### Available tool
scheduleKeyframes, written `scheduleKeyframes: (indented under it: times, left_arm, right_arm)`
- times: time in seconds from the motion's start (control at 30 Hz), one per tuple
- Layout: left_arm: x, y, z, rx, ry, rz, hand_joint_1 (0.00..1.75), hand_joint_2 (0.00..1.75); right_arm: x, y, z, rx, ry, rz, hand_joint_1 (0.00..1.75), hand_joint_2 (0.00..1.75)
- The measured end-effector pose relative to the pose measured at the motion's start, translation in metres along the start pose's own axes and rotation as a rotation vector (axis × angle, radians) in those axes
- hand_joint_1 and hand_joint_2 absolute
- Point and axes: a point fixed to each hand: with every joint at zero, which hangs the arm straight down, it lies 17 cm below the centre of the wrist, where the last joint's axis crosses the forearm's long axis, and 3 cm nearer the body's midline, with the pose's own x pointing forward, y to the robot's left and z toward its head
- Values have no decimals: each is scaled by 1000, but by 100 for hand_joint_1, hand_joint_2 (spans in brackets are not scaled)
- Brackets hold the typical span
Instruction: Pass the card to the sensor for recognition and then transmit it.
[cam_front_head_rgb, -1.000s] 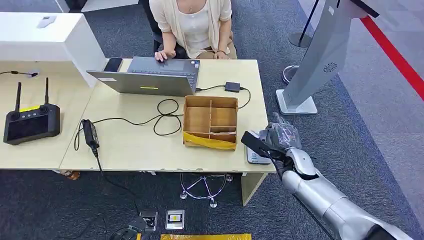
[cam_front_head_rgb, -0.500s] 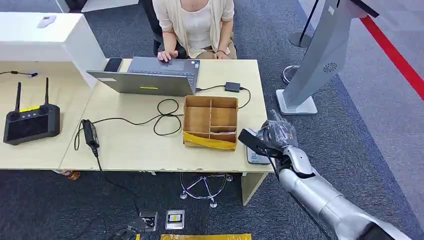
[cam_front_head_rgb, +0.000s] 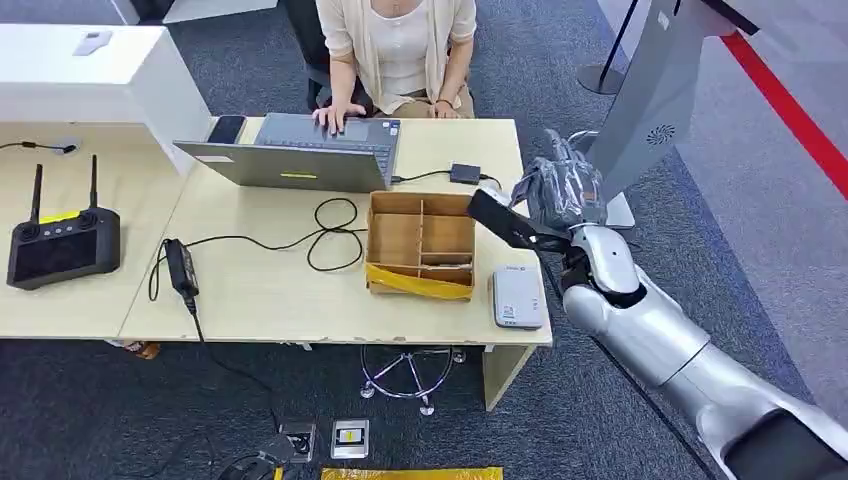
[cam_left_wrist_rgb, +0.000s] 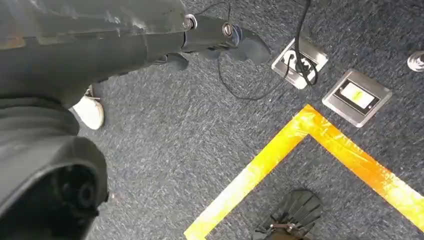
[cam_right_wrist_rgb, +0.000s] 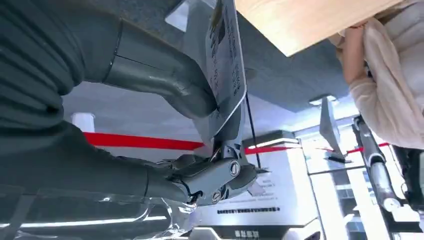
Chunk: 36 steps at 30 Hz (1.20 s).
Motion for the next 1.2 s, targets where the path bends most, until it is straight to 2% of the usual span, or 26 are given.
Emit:
scheduleKeyframes:
  times: [0.17, 0.37, 0.73, 1.2]
  left_arm:
    - [5, 1, 0, -19, -7, -24, 0, 0]
    - [20, 1, -2, -36, -29, -36, 0, 0]
    - [52, 2, -7, -33, -57, -38, 0, 0]
    - [67, -1, -9, -36, -58, -36, 0, 0]
  right_arm:
    - [11, -41, -12, -27, -13, 47, 175, 175]
    - [29, -63, -20, -37, -38, 54, 175, 175]
    - [62, -38, -30, 12, -61, 42, 175, 175]
    - [64, -13, -34, 65, -49, 70, 175, 175]
